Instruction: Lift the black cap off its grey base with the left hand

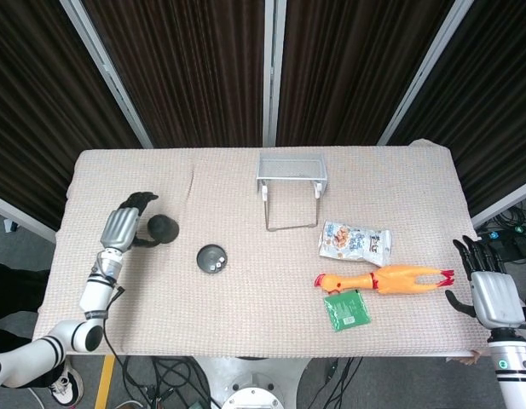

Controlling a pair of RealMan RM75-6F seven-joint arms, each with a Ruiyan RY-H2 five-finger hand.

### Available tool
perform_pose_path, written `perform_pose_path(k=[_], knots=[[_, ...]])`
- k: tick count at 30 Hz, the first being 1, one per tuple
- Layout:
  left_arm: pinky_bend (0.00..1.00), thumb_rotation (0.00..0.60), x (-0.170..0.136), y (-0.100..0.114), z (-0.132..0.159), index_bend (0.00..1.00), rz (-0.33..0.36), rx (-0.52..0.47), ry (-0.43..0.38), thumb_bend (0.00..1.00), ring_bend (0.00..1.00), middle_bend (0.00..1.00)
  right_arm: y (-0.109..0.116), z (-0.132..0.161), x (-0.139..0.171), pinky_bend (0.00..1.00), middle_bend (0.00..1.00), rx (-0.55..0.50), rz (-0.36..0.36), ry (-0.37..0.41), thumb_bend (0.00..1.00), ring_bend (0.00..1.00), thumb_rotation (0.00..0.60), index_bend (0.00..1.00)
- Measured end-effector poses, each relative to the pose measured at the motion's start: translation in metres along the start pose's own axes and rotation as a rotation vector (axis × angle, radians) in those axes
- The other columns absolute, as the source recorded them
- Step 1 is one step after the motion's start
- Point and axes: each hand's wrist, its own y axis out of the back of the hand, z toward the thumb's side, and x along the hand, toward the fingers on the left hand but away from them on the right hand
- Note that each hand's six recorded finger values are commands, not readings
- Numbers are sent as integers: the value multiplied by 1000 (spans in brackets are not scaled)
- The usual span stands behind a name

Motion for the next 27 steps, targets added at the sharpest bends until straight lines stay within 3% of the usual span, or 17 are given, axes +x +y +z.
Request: perform_pose_path(k=[10, 16, 21, 27], knots=[[174, 600, -18, 45, -10, 156, 134, 92, 0, 93, 64, 105, 1, -2, 1, 0, 0, -14, -7, -3, 158, 0, 600, 0], [187, 600, -52, 69, -33, 156, 137, 171, 49, 55, 57, 105, 5, -4, 5, 0, 0, -20, -26, -4, 160, 0, 600, 0], [189, 600, -103, 68, -54, 155, 101, 270, 91, 42, 57, 112, 1, -7, 9, 0, 0, -27, -18, -11, 160, 0, 600, 0], [183, 600, -166, 58, -59, 155, 91, 265, 143, 43, 57, 118, -4, -11, 9, 0, 0, -32, -15, -18, 159, 0, 600, 0]])
